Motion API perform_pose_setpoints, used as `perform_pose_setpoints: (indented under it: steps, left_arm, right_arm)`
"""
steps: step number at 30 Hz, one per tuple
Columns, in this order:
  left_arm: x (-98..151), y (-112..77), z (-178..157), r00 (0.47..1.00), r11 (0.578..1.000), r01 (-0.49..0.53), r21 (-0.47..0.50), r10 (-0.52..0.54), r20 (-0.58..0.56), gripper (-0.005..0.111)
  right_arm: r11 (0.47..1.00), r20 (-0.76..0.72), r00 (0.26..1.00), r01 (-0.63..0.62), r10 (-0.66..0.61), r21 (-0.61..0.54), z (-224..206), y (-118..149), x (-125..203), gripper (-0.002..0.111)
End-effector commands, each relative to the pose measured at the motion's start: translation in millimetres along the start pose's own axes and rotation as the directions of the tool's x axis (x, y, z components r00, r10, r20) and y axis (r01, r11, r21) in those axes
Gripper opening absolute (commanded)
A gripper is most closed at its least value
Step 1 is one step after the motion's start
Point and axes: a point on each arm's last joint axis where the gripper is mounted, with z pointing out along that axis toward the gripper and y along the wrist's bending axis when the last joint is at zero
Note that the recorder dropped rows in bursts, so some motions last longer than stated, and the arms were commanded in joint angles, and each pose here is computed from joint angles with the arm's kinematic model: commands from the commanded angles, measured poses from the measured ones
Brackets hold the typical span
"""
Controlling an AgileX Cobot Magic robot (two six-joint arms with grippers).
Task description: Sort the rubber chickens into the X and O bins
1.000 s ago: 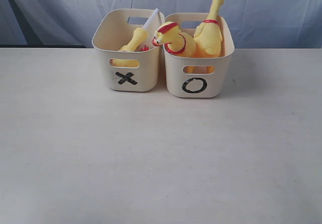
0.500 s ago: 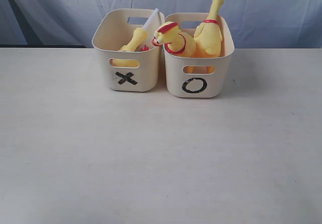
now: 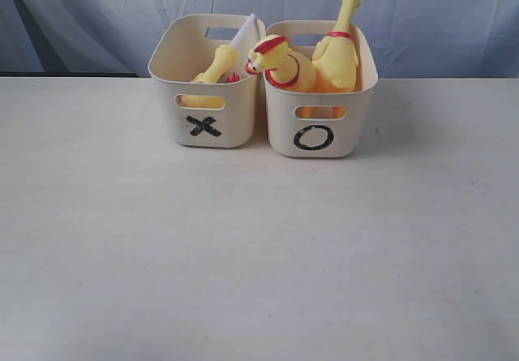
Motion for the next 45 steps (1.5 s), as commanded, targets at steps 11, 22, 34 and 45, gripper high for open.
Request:
perform_pose_setpoints:
  steps: [11,22,34,45]
  left_arm:
    - [1.2,0.4,-0.2,1.000,1.000,-0.004,-0.006,0.004,-0.005,0.000]
    - [1.2,0.8,-0.2,1.000,1.000,-0.023,-0.011,0.023,-0.005,0.000]
    - [1.2,0.8,-0.2,1.000,1.000,-0.023,-0.011,0.023,-0.005,0.000]
    - [1.2,0.8,-0.2,1.000,1.000,-0.023,-0.011,0.023,-0.005,0.000]
  right_arm:
    - [1.000,0.007,1.000,0.007,-0.007,0.006,-0.1,-0.4,-0.1,-0.001]
    - [1.000,0.007,1.000,0.007,-0.007,0.006,-0.1,-0.4,-0.1,-0.001]
    - [1.000,0.007,1.000,0.005,-0.006,0.005,-0.1,-0.3,-0.1,-0.001]
    - [1.000,0.008,1.000,-0.017,0.017,-0.002,-0.1,0.3,-0.1,-0.001]
